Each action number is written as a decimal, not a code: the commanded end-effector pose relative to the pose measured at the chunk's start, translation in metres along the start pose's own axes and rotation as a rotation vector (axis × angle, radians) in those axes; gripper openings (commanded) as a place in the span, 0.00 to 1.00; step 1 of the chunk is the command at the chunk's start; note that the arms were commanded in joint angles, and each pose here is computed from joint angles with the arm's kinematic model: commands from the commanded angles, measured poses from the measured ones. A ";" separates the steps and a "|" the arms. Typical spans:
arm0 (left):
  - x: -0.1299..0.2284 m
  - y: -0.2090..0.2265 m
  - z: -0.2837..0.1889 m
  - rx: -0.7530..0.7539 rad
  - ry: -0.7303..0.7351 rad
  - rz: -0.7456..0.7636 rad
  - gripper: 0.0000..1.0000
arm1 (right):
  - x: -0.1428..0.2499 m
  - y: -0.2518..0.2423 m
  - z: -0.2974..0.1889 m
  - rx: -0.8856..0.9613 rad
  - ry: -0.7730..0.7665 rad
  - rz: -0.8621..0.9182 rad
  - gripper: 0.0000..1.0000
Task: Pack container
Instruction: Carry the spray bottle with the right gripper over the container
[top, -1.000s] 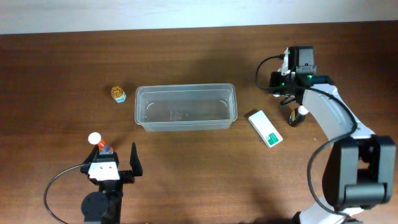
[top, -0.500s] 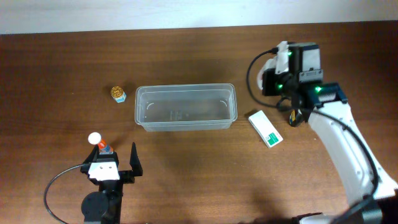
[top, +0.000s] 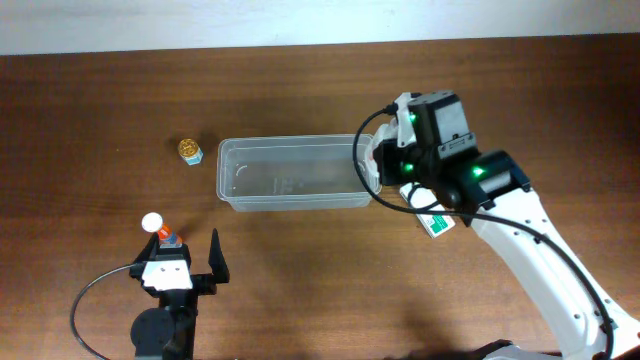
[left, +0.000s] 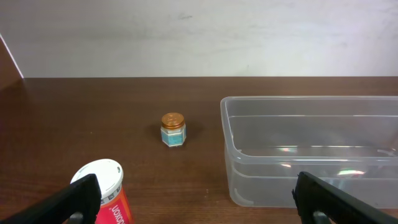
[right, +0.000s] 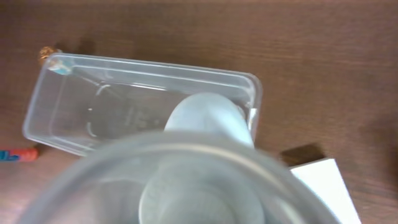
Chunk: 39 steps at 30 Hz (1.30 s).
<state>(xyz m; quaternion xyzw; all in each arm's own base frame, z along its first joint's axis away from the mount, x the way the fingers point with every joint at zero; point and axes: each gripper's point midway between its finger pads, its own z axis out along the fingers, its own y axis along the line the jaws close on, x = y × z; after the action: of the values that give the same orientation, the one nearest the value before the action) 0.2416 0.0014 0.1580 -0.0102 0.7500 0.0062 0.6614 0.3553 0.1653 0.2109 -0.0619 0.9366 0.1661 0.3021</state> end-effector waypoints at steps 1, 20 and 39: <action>0.003 0.000 0.001 0.005 0.003 0.004 0.99 | -0.004 0.005 0.004 0.025 -0.016 0.048 0.16; 0.003 0.000 0.001 0.005 0.003 0.004 0.99 | -0.006 0.001 0.076 0.200 -0.052 0.064 0.16; 0.003 0.000 0.001 0.005 0.003 0.004 0.99 | 0.017 -0.021 0.137 0.292 0.006 0.111 0.17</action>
<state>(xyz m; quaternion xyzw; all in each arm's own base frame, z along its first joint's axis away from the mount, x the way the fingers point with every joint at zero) 0.2416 0.0014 0.1580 -0.0102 0.7500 0.0062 0.6614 0.4142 0.1918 0.0877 0.0185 0.9579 0.0502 0.2820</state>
